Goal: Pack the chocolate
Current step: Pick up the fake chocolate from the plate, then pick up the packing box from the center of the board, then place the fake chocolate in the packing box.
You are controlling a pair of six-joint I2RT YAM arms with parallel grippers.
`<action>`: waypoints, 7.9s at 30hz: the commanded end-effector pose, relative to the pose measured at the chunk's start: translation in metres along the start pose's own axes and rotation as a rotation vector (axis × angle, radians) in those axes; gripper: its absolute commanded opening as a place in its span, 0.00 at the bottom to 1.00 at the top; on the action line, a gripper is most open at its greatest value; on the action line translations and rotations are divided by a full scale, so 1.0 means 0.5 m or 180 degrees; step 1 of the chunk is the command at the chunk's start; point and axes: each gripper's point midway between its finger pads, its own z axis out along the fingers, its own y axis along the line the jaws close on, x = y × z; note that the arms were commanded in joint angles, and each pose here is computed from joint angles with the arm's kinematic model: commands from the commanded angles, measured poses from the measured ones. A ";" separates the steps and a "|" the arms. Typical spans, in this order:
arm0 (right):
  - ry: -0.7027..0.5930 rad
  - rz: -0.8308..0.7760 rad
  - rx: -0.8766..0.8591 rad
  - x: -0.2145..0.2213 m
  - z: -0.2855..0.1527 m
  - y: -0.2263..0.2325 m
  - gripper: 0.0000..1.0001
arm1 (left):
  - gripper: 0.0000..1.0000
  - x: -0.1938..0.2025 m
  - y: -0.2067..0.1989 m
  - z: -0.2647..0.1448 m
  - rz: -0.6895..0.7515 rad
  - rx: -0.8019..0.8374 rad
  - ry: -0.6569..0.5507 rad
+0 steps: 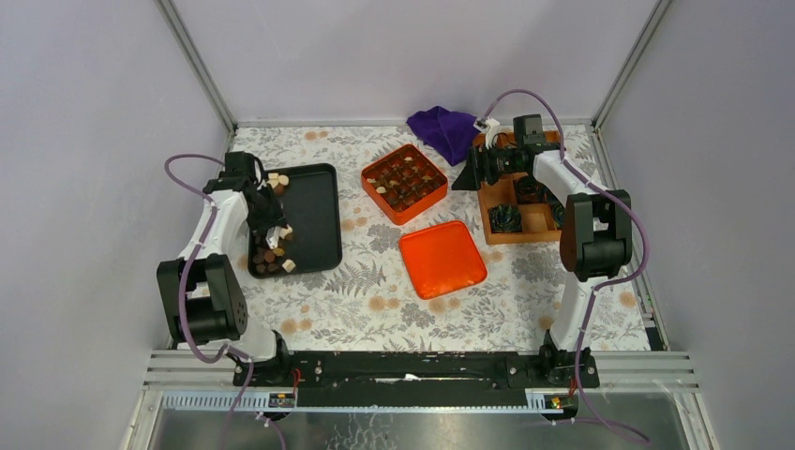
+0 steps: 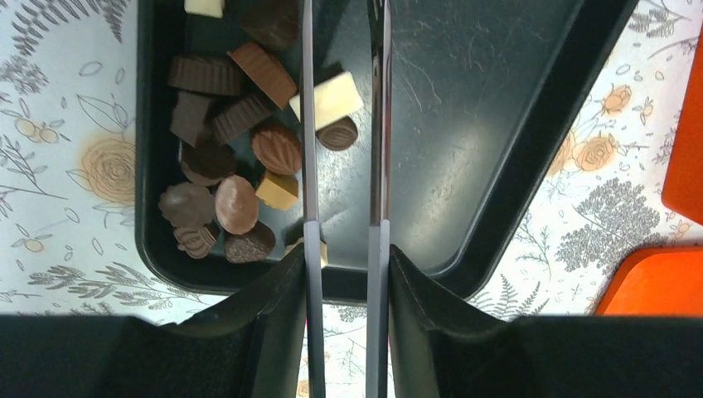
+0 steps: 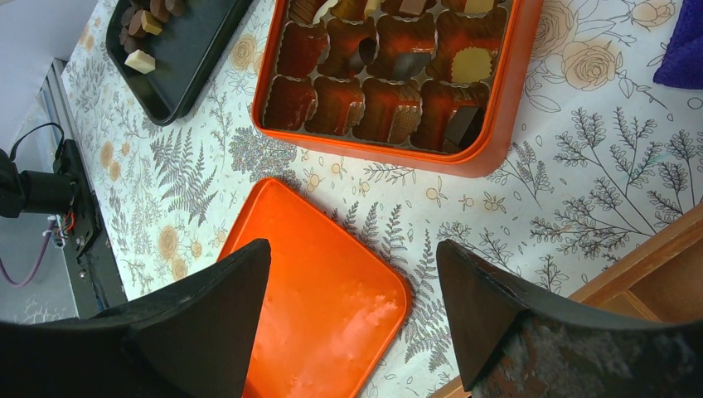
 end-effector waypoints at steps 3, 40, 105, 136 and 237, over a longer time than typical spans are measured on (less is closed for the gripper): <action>-0.0144 -0.0144 -0.0060 -0.035 -0.021 0.025 0.81 | 0.42 -0.062 -0.008 -0.005 0.0130 0.0104 -0.0104; -0.0125 -0.0116 -0.0067 -0.031 -0.017 0.021 0.81 | 0.47 -0.136 0.011 0.047 0.0254 -0.0126 0.0015; -0.0125 -0.0105 -0.0082 -0.031 -0.016 0.020 0.81 | 0.46 -0.120 -0.077 0.054 0.0601 0.0038 0.0169; -0.0131 -0.0127 -0.0076 -0.035 -0.019 0.023 0.81 | 0.00 -0.126 -0.125 0.005 0.0601 0.0235 0.0010; -0.0926 -0.2676 0.1355 -0.435 0.084 0.137 0.00 | 0.00 0.065 -0.559 -0.247 0.1603 0.2589 -0.1353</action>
